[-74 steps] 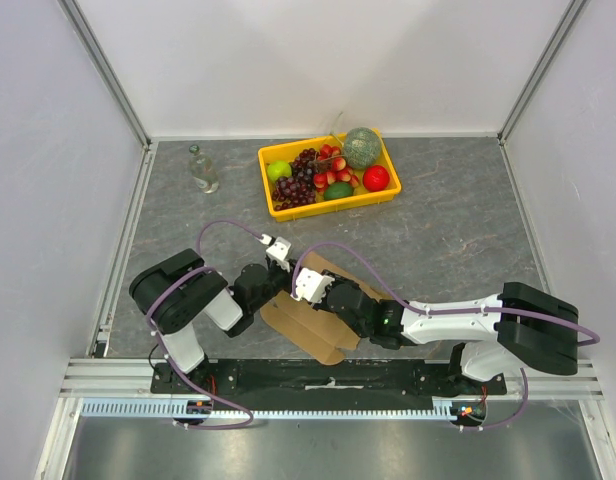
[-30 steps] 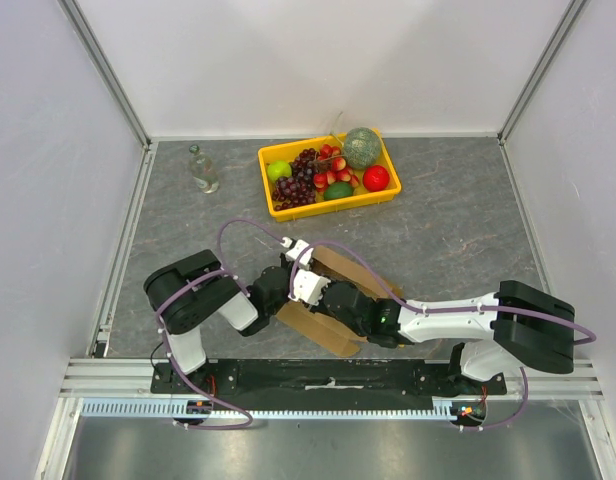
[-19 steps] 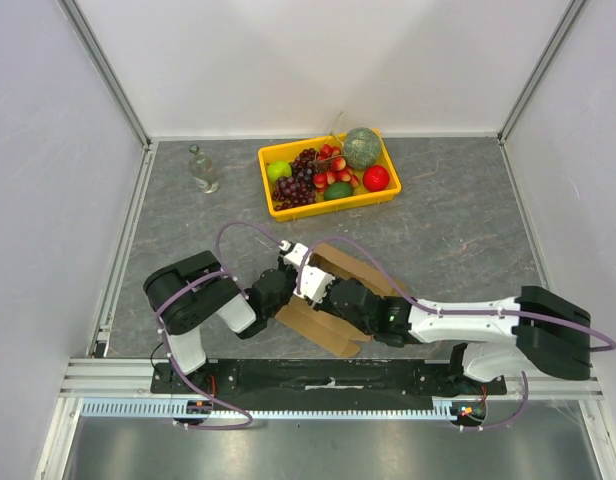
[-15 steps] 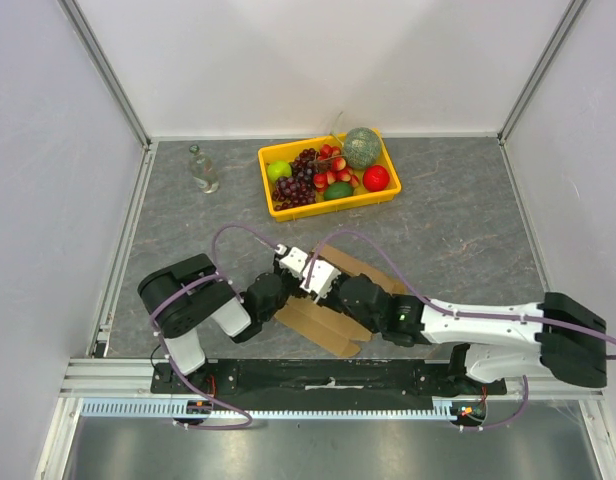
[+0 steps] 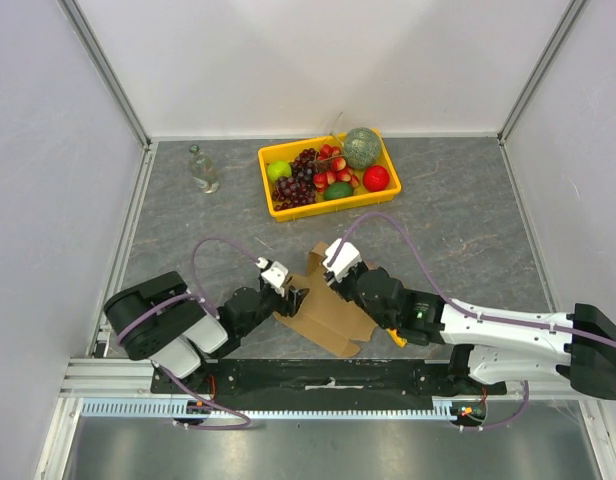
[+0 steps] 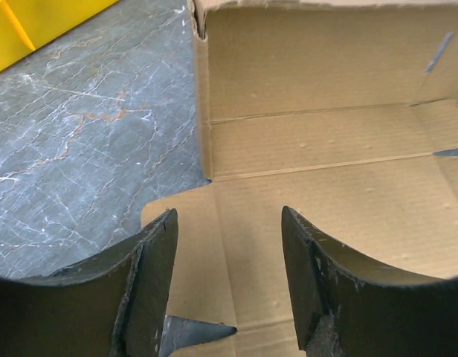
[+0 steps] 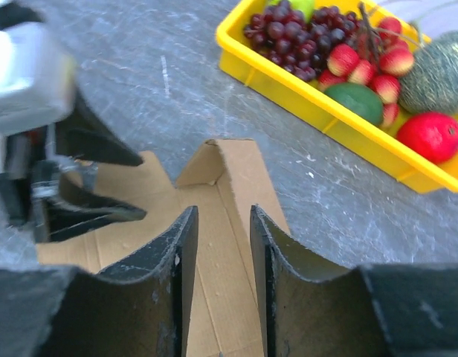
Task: Fold the paper box
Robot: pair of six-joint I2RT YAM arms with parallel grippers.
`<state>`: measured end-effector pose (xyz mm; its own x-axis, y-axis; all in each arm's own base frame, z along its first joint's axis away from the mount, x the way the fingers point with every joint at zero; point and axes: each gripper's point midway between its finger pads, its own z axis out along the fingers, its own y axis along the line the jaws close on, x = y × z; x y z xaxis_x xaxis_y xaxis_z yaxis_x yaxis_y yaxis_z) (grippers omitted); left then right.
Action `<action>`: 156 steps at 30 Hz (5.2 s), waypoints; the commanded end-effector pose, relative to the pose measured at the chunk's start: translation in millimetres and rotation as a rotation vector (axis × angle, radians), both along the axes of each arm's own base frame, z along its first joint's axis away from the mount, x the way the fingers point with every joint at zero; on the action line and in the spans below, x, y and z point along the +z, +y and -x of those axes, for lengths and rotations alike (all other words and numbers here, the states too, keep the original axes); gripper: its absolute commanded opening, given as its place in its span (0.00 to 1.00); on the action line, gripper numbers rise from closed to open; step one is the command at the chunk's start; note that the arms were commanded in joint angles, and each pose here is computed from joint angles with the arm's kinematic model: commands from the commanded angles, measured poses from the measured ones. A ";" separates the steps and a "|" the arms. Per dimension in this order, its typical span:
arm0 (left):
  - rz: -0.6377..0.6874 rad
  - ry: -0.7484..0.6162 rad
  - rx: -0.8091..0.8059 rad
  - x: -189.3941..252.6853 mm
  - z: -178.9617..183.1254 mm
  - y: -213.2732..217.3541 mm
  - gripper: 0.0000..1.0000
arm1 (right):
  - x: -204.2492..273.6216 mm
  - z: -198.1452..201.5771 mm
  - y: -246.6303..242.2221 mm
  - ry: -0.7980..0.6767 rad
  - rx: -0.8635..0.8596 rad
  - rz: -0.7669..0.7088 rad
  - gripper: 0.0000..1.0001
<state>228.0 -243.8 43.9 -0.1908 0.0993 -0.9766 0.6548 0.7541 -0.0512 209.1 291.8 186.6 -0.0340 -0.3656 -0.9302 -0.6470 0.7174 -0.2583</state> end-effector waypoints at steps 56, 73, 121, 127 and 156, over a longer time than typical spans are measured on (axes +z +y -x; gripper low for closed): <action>0.300 -0.067 0.168 71.9 13.2 48.3 0.02 | -102.2 -67.3 42.8 0.399 -0.020 -0.141 0.04; 0.330 -0.081 0.173 96.7 6.3 40.9 0.02 | -17.8 -82.5 28.5 0.252 -0.097 -0.272 0.33; -0.061 0.284 -0.605 85.1 -74.6 -184.6 0.04 | -97.5 25.5 -185.2 0.632 -0.968 -0.291 0.39; -0.078 0.327 -0.610 69.0 -72.8 -184.0 0.02 | -100.4 21.2 -176.2 0.631 -0.923 -0.288 0.31; -0.120 0.351 -0.294 70.7 -97.6 -96.6 0.02 | -63.5 -50.6 -137.1 0.287 -0.666 -0.031 0.00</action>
<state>314.3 -353.1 86.6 -0.4731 0.3650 -0.8019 0.8322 0.4838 -0.2708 230.1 131.3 90.6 -0.5814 -0.0944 -0.8081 -0.0533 0.9955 -0.0780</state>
